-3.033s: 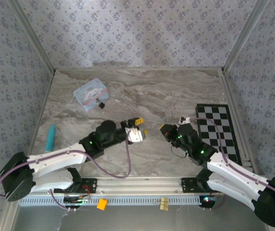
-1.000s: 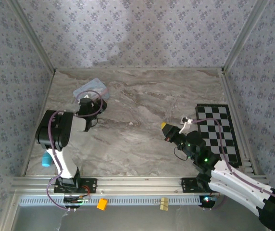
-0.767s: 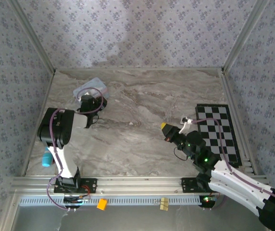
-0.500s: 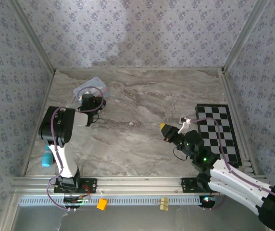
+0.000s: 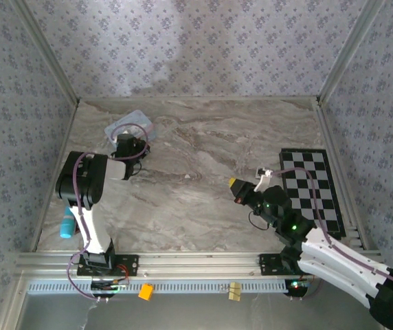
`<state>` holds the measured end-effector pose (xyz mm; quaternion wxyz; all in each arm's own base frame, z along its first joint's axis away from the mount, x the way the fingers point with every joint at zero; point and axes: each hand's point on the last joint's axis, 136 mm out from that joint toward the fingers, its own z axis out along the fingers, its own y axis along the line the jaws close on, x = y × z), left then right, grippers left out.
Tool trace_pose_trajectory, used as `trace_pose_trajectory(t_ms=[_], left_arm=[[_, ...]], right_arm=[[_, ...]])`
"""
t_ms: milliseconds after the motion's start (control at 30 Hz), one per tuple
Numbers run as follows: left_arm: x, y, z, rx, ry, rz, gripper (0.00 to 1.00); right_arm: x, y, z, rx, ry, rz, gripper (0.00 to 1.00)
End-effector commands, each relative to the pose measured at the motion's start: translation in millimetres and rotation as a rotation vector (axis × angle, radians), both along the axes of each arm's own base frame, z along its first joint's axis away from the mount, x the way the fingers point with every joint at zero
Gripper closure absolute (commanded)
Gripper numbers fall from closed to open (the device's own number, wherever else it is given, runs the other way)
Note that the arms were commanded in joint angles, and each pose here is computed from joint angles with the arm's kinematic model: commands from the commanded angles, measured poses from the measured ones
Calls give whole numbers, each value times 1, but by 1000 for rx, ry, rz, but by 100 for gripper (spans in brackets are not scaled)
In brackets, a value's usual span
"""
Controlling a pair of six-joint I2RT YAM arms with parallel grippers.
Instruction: Unlock the padlock with the key
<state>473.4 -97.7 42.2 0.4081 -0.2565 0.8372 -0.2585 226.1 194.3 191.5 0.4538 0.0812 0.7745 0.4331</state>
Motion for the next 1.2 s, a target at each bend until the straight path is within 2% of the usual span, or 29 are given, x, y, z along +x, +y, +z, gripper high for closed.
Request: trace_pose_trajectory(t_ms=[0, 200, 400, 633, 867, 1167], left_arm=[[-13, -14, 7, -46, 9, -65, 100], [-34, -38, 15, -112, 37, -143, 100], [-71, -60, 27, -103, 88, -208, 100], [-114, -96, 49, -162, 107, -300, 100], [-146, -114, 48, -305, 154, -279, 100], [-167, -138, 48, -380, 170, -293, 100]], right_arm=[[0, -7, 3, -26, 3, -21, 100], [1, -13, -6, -29, 33, -44, 100], [1, -15, -11, -34, 49, -56, 100], [1, -18, -22, -29, 74, -73, 100], [3, -17, -30, 9, 92, -88, 100], [3, -1, -45, 27, 127, -74, 100]])
